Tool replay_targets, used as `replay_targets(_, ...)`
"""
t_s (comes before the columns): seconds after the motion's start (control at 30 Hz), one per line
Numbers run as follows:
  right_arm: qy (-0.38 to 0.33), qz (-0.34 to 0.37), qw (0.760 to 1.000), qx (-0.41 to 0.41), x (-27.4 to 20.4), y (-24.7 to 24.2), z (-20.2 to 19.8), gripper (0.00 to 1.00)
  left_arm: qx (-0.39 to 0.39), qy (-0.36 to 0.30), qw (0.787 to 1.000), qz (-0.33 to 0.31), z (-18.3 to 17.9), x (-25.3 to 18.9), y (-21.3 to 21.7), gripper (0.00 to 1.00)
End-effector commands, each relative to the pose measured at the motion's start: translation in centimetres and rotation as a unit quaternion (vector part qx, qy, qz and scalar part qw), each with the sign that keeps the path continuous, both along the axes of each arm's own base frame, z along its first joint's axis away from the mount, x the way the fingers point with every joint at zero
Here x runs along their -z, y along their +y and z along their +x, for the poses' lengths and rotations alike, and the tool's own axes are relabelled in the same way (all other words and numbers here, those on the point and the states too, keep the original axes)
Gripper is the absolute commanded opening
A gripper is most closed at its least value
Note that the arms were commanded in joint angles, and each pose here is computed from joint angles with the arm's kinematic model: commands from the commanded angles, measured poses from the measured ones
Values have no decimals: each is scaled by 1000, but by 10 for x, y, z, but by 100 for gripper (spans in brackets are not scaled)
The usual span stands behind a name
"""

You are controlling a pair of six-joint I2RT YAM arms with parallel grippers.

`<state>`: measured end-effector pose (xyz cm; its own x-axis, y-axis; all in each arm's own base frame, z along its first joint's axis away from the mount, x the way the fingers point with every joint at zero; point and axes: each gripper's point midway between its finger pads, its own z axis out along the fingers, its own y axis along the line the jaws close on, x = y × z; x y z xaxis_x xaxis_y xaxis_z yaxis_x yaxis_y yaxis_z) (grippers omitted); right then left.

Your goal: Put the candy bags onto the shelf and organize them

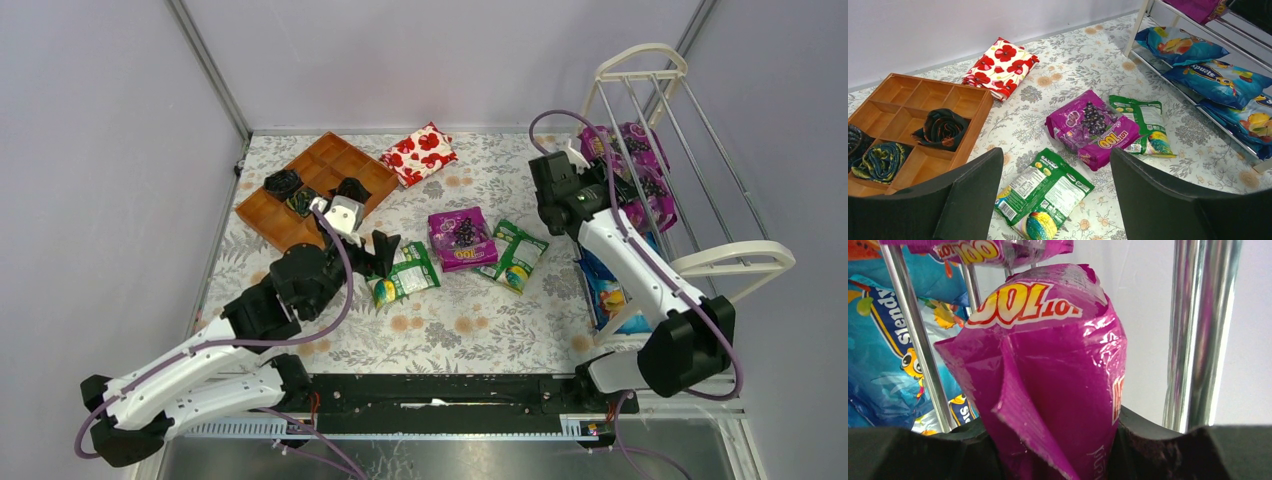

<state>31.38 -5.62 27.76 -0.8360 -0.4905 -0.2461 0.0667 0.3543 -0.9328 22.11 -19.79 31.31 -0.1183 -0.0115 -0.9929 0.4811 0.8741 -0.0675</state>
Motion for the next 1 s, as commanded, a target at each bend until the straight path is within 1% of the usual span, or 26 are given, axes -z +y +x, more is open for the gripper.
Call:
replay_targets(0.0, -38, 11, 999, 10, -16, -11, -22, 40, -6, -14, 1000, -5, 4, -6, -2, 83)
replay_targets(0.1, -31, -5, 999, 5, -8, -12, -23, 40, -8, -13, 1000, -2, 6, -3, -3, 82)
replay_targets(0.2, -29, -3, 1000, 6, -4, -10, -16, 40, -11, -12, 1000, 3, 7, 0, -3, 83)
replay_targets(0.43, -32, -4, 999, 32, -1, -22, 3, 40, -7, -8, 1000, 8, 8, 5, -7, 83)
replay_targets(0.57, -47, 13, 999, 18, 0, -18, 17, 40, -8, -9, 1000, 7, 8, 4, -7, 83)
replay_targets(0.73, -44, -2, 999, 7, 1, -14, 37, 39, -7, -9, 1000, 8, 8, 5, -7, 83)
replay_targets(0.97, -54, -8, 998, -8, -3, -12, 49, 40, -11, -9, 1000, 11, 9, 5, -6, 83)
